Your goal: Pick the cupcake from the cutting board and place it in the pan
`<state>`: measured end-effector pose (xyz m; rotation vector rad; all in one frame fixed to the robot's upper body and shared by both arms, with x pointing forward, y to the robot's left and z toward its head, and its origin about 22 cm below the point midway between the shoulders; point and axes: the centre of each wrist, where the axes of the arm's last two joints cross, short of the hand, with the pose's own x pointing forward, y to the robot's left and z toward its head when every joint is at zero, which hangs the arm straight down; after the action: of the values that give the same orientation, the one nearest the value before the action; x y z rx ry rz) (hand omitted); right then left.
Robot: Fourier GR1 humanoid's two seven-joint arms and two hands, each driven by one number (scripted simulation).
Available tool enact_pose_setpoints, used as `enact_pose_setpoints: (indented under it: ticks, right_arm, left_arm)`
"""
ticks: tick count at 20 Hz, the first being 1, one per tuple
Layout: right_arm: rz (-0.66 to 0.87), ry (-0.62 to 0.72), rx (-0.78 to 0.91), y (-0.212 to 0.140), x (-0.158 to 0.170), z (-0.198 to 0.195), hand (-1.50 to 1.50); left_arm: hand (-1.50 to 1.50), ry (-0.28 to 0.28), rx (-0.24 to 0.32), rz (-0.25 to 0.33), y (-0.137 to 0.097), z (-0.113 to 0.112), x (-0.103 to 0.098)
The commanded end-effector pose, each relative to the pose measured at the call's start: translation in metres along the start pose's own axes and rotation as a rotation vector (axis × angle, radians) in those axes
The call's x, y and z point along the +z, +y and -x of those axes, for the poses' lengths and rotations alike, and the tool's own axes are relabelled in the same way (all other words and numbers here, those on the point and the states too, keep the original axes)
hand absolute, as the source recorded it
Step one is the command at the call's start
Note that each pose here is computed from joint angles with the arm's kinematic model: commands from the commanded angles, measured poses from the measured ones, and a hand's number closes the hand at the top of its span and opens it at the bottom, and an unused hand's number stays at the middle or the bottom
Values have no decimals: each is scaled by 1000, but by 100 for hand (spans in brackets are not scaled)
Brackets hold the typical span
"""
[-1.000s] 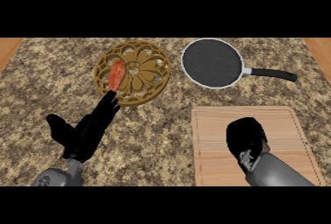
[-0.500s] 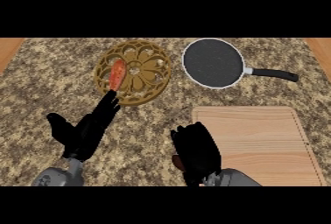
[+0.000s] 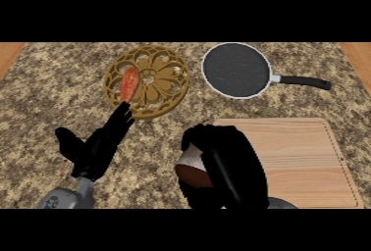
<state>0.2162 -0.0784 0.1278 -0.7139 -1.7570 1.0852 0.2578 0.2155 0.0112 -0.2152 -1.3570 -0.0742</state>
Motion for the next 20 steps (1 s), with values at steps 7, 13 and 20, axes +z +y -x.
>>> enact_pose_setpoints:
  ticks: [7,13,20]
  right_arm:
    - [123,88,-340,-3,-28,74,150]
    - [149,100,-155,13,-84,110,150]
    - [312,131,-93,25,-119,144,150]
  left_arm:
    - [0,-18,-2,13,21,-13,5]
    - [0,-17,8,38,7,-7,5]
    - [0,-6,-7,22,-2,-5,-2]
